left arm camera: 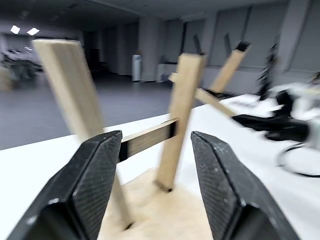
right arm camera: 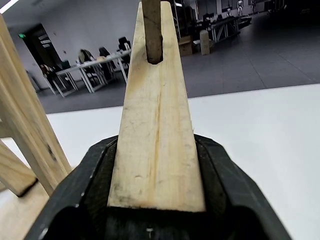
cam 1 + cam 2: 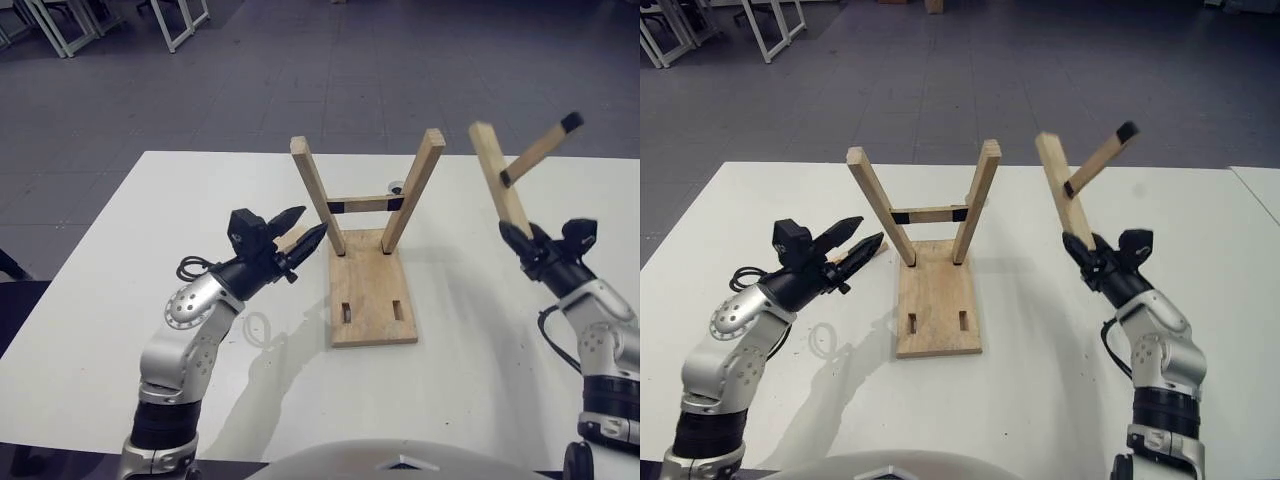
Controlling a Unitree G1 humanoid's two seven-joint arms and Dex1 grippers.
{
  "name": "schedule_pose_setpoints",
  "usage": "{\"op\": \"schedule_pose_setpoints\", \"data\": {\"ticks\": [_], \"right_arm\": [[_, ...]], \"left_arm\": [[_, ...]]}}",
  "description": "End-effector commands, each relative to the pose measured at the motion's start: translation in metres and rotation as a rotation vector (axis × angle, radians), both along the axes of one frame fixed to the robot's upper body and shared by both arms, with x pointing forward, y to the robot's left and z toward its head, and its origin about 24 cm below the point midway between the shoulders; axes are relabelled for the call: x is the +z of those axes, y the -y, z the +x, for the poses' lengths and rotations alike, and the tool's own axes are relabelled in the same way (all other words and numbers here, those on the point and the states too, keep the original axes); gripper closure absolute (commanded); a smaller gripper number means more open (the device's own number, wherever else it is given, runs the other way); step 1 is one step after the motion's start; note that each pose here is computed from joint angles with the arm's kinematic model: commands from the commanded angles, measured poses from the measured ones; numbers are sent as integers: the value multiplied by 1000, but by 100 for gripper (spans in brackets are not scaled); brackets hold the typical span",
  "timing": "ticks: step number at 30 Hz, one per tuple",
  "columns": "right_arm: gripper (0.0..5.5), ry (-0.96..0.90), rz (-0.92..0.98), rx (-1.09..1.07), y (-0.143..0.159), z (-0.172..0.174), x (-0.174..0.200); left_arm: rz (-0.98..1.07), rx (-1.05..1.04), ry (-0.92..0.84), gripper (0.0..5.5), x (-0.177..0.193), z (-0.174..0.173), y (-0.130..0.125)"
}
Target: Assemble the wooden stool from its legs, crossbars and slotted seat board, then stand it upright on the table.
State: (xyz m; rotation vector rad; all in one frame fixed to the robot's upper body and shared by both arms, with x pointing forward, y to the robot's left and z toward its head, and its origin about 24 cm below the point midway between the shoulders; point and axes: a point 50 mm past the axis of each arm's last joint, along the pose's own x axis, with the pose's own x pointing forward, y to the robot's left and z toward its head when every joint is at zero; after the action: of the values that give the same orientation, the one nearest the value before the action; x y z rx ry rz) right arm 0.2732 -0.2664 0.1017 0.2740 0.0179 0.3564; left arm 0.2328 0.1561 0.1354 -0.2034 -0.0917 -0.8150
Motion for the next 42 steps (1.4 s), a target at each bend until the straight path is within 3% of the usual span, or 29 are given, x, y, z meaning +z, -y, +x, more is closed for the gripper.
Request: {"op": "schedule_pose_setpoints", "data": {"ticks": [1,7,16,18,23,34,39,42], "right_arm": [[348,212,207,148,-28,9,74],[348,242,431,499,-58,-14,113],[348,185,388,913,-92,-22,119],[348,146,362,982,-97,-22,113],[348,117,315,1079,-103,-25,108],[348,15,266,1083,-101,-23,86],[348,-18,245,1075,-99,-24,80],[348,-29,242,1075,-98,-23,79]], "left_arm": [[-202,-333,2,295,55,-12,28],[-299,-375,-96,295,72,4,41],[-442,-530,-296,138,84,6,58],[-561,-525,-405,100,75,14,58],[-684,-552,-499,97,69,7,66],[-508,-569,-332,97,75,-1,69],[-519,-555,-304,97,74,1,66],[-526,-554,-291,141,76,2,63]]}}
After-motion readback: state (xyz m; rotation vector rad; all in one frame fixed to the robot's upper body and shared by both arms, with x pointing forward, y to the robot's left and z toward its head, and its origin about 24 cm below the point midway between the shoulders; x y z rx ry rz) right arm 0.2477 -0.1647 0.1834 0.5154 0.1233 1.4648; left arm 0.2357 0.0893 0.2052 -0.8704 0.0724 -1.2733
